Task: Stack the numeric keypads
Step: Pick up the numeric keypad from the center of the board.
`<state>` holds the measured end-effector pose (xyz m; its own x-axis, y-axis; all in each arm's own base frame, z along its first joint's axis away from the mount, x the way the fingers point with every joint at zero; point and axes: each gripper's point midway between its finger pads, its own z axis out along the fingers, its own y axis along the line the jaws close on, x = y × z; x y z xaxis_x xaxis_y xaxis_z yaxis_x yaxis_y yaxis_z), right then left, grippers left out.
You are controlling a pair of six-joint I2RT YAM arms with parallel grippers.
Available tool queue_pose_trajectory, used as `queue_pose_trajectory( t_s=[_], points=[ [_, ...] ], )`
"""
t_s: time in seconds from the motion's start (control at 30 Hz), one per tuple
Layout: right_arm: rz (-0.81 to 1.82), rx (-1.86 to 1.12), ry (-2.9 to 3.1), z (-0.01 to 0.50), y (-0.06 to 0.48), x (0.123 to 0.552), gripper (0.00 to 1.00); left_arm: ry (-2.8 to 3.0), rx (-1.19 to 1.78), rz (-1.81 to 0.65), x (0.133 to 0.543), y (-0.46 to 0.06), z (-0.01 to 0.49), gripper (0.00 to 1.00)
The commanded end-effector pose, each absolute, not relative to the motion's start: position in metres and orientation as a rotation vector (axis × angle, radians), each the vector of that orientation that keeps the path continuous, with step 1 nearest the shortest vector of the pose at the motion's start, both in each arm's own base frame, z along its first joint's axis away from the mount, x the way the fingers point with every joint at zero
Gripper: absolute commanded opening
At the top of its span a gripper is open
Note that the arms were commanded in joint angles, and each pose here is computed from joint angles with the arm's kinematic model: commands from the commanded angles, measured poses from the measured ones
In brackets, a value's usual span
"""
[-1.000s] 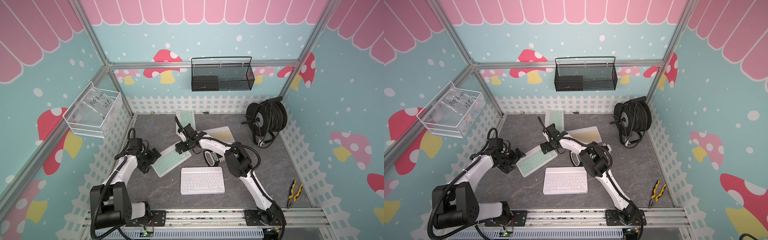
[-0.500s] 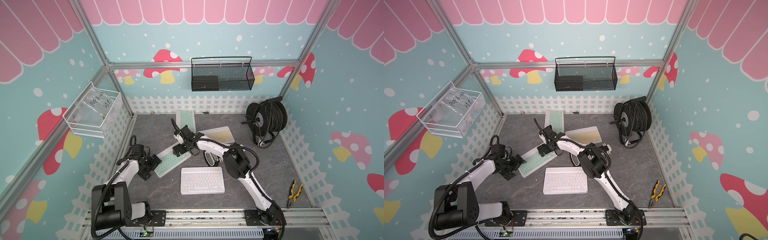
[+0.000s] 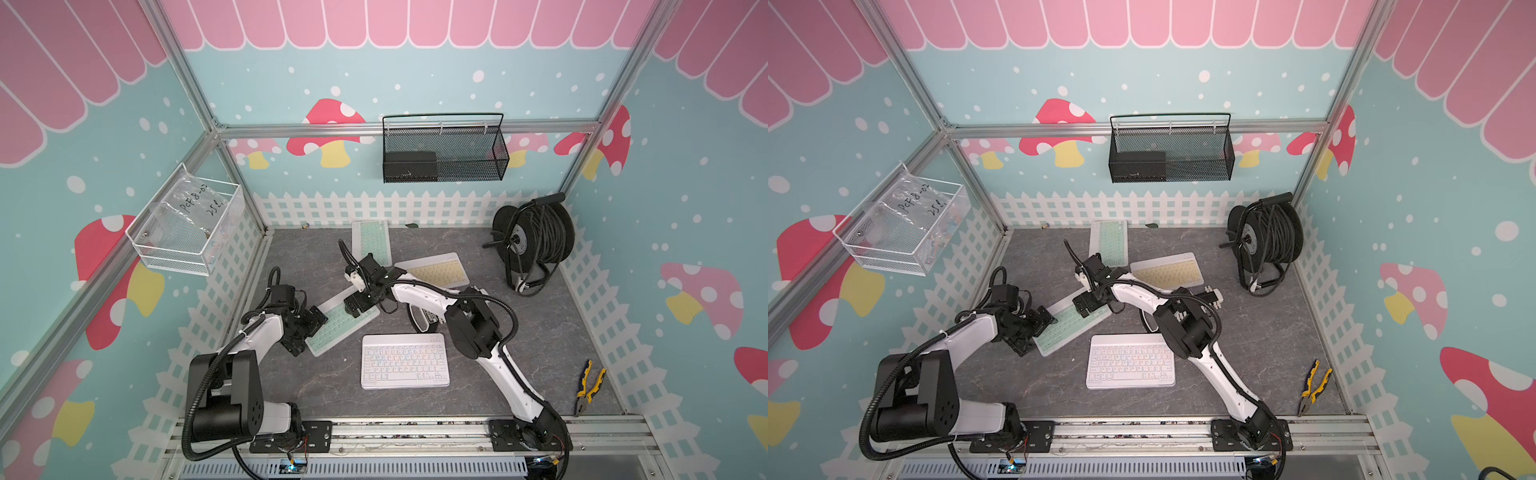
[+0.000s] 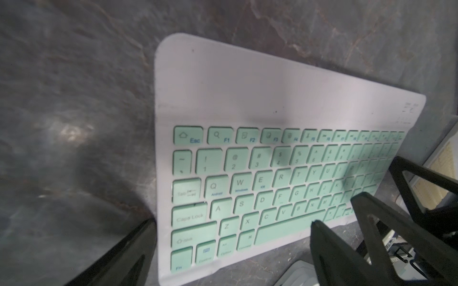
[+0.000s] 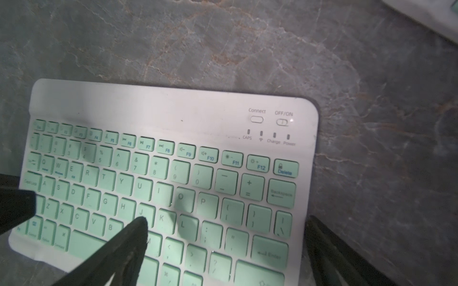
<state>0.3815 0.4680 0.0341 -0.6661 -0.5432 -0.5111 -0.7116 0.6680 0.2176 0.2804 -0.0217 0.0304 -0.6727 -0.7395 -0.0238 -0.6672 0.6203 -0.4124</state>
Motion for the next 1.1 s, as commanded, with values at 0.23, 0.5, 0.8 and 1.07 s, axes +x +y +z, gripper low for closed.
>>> queue_pose_trajectory(
  t_s=[0.23, 0.5, 0.8, 1.07],
  points=[
    [0.784, -1.166, 2.668, -0.017, 0.472, 0.306, 1.0, 2.44, -0.904, -0.991, 0.324, -0.078, 0.087, 0.99],
    [1.006, -1.21, 2.597, 0.008, 0.487, 0.294, 1.0, 2.234, -0.713, -1.073, 0.336, -0.085, 0.173, 1.0],
    [1.249, -1.127, 2.547, 0.034, 0.48, 0.296, 0.99, 2.087, -0.657, -1.179, 0.339, -0.09, 0.2, 1.0],
    [1.292, -1.043, 2.565, 0.033, 0.466, 0.307, 0.99, 2.002, -0.636, -1.314, 0.351, -0.1, 0.213, 1.0]
  ],
)
